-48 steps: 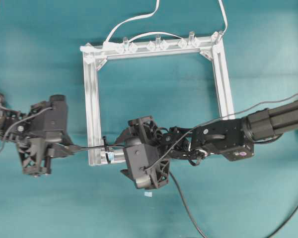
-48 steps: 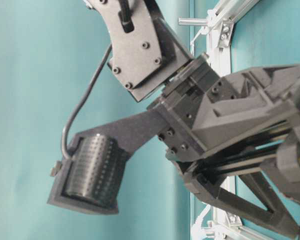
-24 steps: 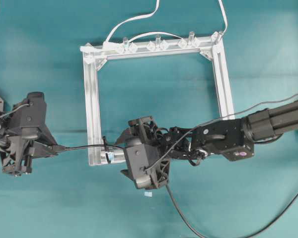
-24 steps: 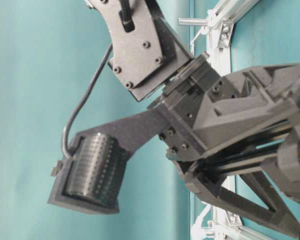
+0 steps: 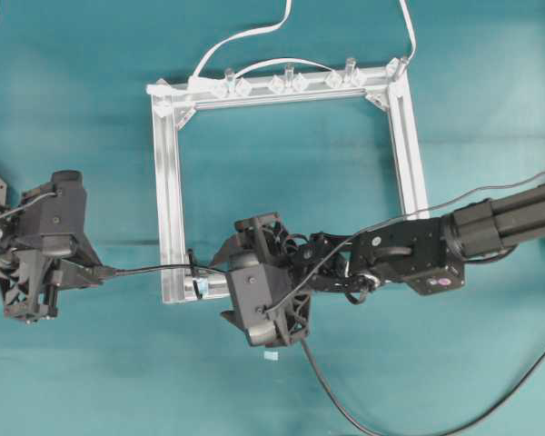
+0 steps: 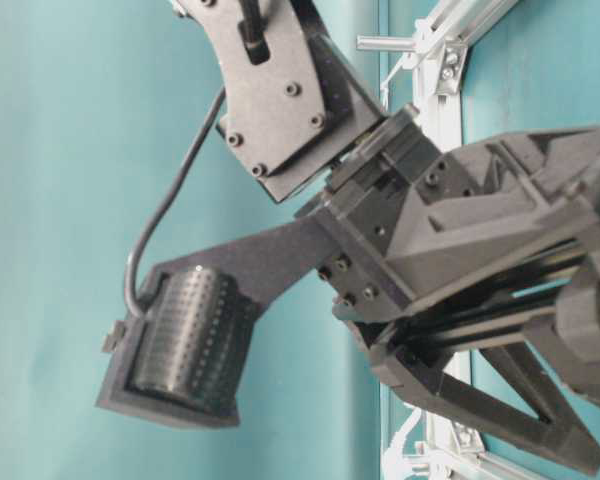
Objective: Insert the wire through the string loop located on the left side.
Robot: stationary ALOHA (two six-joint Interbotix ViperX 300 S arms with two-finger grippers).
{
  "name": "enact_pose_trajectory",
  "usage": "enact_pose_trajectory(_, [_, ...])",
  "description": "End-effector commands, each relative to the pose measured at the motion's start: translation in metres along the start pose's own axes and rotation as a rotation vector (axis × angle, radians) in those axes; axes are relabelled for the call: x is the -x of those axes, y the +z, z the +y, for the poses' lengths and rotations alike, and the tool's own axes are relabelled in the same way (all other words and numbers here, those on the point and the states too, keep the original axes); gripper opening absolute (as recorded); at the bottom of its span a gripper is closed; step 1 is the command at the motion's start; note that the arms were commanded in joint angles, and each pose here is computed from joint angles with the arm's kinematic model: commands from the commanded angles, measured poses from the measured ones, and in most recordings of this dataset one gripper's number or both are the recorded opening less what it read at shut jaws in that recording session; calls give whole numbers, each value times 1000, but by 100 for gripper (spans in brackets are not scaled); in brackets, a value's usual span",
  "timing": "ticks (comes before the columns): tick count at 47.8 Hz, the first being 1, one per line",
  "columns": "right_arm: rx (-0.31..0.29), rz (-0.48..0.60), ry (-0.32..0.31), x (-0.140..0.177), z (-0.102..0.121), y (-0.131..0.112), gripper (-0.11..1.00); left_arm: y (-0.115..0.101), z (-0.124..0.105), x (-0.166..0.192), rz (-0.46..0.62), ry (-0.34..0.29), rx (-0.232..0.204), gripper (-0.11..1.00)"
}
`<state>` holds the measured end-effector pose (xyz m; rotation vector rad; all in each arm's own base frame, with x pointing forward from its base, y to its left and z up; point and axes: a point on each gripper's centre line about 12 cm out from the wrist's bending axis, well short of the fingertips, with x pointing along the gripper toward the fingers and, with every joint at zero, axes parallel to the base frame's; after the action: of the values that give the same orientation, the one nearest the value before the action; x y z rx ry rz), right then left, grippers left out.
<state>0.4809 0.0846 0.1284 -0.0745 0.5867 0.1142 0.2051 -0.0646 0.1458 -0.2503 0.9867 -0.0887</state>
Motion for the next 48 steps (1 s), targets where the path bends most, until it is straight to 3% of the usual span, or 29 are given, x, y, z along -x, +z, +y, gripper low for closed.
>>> enact_pose_trajectory(1, [1, -39, -1, 6, 1, 14, 89, 4, -3, 2, -7, -8, 4, 22])
enact_pose_trajectory(3, [1, -39, -1, 6, 1, 14, 89, 5, -3, 2, -4, -6, 3, 29])
enact_pose_trajectory(9, [1, -39, -1, 6, 1, 14, 89, 5, -4, 3, 3, -2, -11, 67])
enact_pose_trajectory(12, [1, -39, -1, 6, 1, 14, 89, 5, -4, 3, 3, -2, -11, 79])
enact_pose_trajectory(17, [-1, -40, -2, 6, 0, 14, 89, 5, -3, 3, 2, -1, -12, 69])
enact_pose_trajectory(30, [1, -45, -4, 8, 0, 16, 89, 7, -4, 3, -9, -5, -18, 71])
enact_pose_trajectory(42, [-15, -82, -27, 24, -15, 30, 89, 16, -6, 11, -50, -14, -83, 71])
enact_pose_trajectory(48, [-24, -98, -42, 35, -24, 35, 89, 20, -4, 14, -70, -10, -79, 71])
